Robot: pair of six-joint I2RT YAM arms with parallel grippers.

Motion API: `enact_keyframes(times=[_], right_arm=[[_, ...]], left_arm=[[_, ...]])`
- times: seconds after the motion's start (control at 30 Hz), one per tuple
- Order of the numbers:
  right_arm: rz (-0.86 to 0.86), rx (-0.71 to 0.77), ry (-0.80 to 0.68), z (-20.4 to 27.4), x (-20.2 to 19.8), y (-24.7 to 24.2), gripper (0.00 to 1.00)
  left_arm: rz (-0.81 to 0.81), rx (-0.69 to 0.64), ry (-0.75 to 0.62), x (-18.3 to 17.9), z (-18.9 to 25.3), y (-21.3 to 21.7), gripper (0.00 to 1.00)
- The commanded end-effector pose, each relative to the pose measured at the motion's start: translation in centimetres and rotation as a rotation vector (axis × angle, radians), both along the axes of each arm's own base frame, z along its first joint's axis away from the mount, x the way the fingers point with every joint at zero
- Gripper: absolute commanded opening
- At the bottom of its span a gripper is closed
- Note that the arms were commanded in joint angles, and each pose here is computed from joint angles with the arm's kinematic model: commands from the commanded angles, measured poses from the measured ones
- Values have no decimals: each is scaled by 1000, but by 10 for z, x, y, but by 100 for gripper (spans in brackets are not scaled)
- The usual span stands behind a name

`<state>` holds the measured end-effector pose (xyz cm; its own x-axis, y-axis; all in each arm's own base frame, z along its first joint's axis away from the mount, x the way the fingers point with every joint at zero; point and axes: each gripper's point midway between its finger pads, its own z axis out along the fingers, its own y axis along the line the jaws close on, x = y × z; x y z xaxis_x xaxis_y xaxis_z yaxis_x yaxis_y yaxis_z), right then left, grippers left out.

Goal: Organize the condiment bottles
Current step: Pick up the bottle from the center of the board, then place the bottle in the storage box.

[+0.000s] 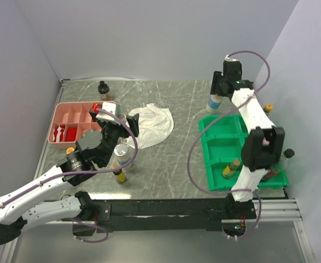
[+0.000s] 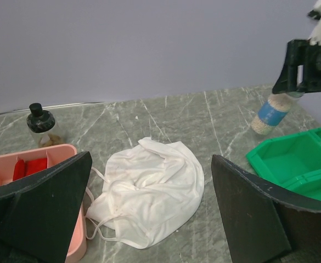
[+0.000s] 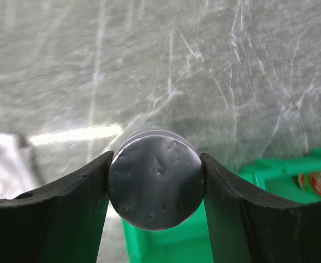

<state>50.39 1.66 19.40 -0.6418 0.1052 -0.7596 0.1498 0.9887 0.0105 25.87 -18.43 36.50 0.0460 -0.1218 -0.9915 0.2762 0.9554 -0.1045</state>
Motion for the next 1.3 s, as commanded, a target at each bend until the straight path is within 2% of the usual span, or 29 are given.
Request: enact_keyframes(times=[0.0,0.07,0.1,0.17,0.2,0.27,0.33,0.47,0.7,0.77,1.13,1.27], right_arm=[[-5,74,-237,93,-29,12,30],[-23,135,-272,108,-54,16,29],[-25,152,-239,91,-66,17,29],[-48,204,-296,104,-87,18,28],[-66,204,-271,89,-98,16,28],[-90,215,-288,94,-118,11,21],[-123,192,-253,82,-135,4,21],[-182,144,-274,87,-164,-13,21],[-250,91,-229,61,-192,-29,23],[-269,78,-243,56,-195,-33,23],[-401,-40,-117,11,-209,-60,23],[-414,-47,-113,12,-216,-63,23]], left_arm=[[15,-21,-27,0,7,5,97],[20,-20,-29,0,8,5,97],[23,-20,-30,0,8,6,97],[23,-25,-32,0,9,7,97],[21,-29,-33,-1,10,7,97],[17,-30,-35,-1,10,7,97],[12,-33,-33,-1,10,6,97],[-8,-33,-26,-2,10,2,97],[-11,-39,-27,-3,11,3,97],[-10,-44,-27,-3,12,3,97],[-7,-38,-21,-2,10,2,97],[-5,-37,-20,-2,9,2,97]])
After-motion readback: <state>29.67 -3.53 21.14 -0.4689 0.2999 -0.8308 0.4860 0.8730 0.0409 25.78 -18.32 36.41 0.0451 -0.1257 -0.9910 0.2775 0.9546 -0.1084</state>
